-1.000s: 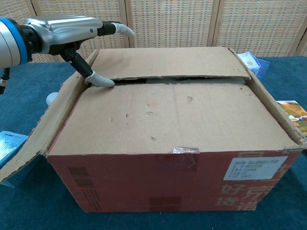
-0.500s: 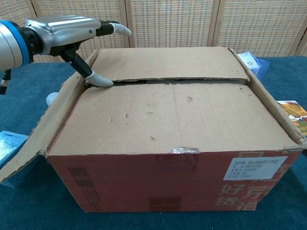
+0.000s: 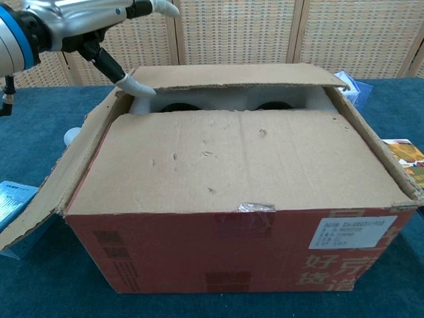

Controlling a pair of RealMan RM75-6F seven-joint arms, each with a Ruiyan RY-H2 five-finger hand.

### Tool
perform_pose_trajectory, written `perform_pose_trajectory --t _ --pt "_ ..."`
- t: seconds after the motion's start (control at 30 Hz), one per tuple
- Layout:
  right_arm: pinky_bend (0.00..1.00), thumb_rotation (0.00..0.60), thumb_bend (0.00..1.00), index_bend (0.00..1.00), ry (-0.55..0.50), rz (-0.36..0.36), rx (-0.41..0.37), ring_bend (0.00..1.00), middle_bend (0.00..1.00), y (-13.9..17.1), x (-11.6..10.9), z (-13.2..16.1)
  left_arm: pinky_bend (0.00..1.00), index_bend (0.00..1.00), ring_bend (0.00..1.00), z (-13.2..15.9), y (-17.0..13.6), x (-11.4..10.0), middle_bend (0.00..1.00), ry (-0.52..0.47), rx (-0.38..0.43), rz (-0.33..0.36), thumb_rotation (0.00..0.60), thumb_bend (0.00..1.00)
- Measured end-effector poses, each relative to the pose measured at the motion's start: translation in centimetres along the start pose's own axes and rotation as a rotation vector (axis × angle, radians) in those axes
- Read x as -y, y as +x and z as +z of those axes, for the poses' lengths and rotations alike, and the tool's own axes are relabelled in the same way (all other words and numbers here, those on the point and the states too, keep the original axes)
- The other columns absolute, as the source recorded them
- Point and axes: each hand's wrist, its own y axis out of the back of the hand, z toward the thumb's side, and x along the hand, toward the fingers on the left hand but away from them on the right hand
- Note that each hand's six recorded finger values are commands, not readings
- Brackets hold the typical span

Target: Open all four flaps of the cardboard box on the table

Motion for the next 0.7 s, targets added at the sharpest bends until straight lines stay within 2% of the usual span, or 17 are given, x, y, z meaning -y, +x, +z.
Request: perform_pose_trajectory --t 0.27,0.7 --pt "0.00 0.600 0.81 0.00 -0.002 -0.001 0.000 0.00 0.00 0.0 0.0 0.0 0.00 0.00 0.00 -1.1 0.4 -2.9 0.00 -0.027 -0.013 0.125 0.452 0.12" --pt "0.00 0.600 0.80 0.00 -0.002 -0.003 0.007 0.00 0.00 0.0 -0.1 -0.2 0.00 0.00 0.00 -1.8 3.4 -6.5 0.00 0.032 -0.039 0.212 0.453 0.12"
